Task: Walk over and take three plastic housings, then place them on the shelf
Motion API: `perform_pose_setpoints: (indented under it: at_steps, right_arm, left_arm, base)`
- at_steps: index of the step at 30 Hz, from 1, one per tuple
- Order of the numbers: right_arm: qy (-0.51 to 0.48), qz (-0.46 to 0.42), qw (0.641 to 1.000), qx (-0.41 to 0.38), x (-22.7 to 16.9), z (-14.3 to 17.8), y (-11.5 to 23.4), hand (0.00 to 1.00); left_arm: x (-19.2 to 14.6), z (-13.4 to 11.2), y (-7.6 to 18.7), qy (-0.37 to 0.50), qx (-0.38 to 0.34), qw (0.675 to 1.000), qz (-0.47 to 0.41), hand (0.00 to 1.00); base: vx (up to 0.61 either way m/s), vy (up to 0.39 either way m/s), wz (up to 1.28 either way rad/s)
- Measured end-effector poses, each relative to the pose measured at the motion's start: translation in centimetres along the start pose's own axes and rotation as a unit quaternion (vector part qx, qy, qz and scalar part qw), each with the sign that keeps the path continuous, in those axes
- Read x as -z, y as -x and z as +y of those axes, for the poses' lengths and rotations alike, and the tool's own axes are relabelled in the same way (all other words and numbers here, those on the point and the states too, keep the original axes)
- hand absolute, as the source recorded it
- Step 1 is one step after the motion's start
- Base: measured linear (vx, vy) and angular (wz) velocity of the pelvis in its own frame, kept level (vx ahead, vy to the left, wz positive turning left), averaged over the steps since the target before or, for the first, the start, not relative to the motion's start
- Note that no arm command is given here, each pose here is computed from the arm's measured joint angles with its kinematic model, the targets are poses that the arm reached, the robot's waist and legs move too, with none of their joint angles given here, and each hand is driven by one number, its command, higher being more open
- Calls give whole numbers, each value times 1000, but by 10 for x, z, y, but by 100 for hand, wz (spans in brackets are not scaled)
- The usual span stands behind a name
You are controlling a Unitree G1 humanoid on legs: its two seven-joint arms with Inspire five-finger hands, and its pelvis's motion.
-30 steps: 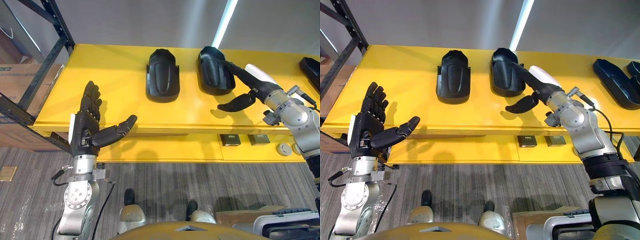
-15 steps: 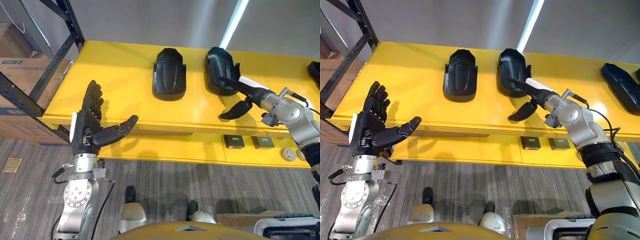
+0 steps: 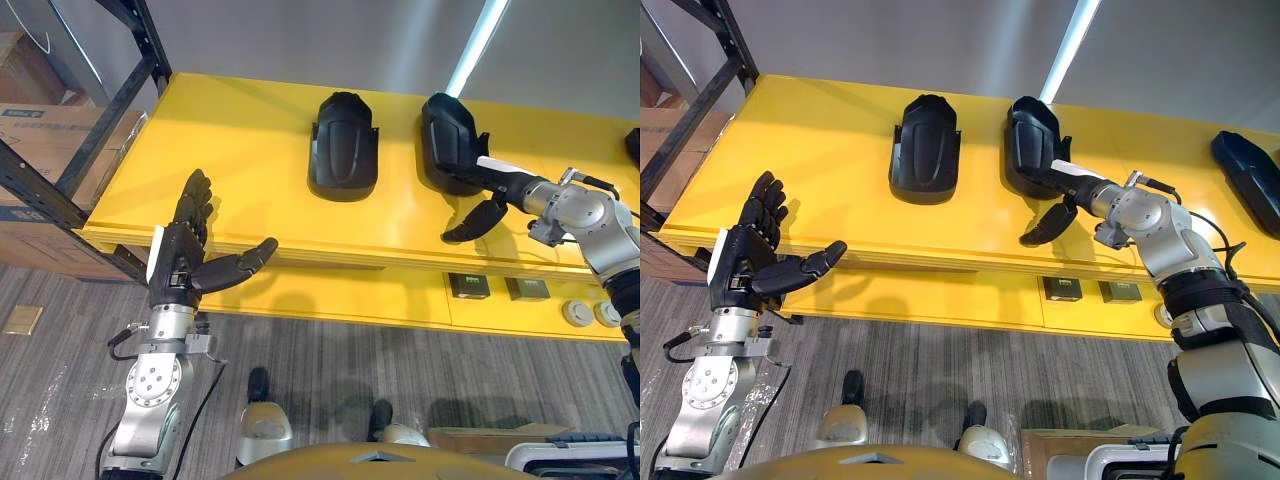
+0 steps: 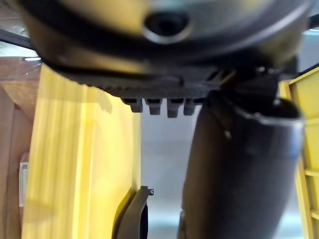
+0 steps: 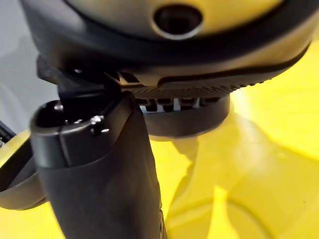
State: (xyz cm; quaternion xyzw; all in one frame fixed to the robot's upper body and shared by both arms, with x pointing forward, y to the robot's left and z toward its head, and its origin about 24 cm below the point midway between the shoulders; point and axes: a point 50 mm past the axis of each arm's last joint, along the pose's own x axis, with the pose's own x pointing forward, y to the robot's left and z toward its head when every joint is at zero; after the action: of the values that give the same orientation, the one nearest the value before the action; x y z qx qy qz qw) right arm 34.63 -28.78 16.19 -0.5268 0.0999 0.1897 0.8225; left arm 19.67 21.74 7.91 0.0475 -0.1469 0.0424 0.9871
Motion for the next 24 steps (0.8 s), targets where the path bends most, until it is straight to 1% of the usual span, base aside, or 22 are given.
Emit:
perform_pose_setpoints:
  at_steps: [6, 12, 20, 24]
  right_arm:
    - [-18, 7, 1000, -23, 2, 0, 2, 100]
    - [-31, 26, 999, -35, 12, -6, 11, 100]
    - [-48, 47, 997, -48, 26, 3, 20, 100]
    - [-54, 53, 995, -60, 32, 13, 21, 100]
  left_arm:
    - [-1, 3, -1, -12, 7, 1000, 0, 100]
    - [0, 5, -1, -16, 7, 1000, 9, 100]
    - [1, 7, 1, -20, 10, 1000, 14, 100]
    - [1, 9, 2, -25, 13, 999, 17, 100]
  base:
    - [-11, -1, -3]
    - [0, 0, 0]
    - [-6, -1, -5]
    - [-7, 0, -4]
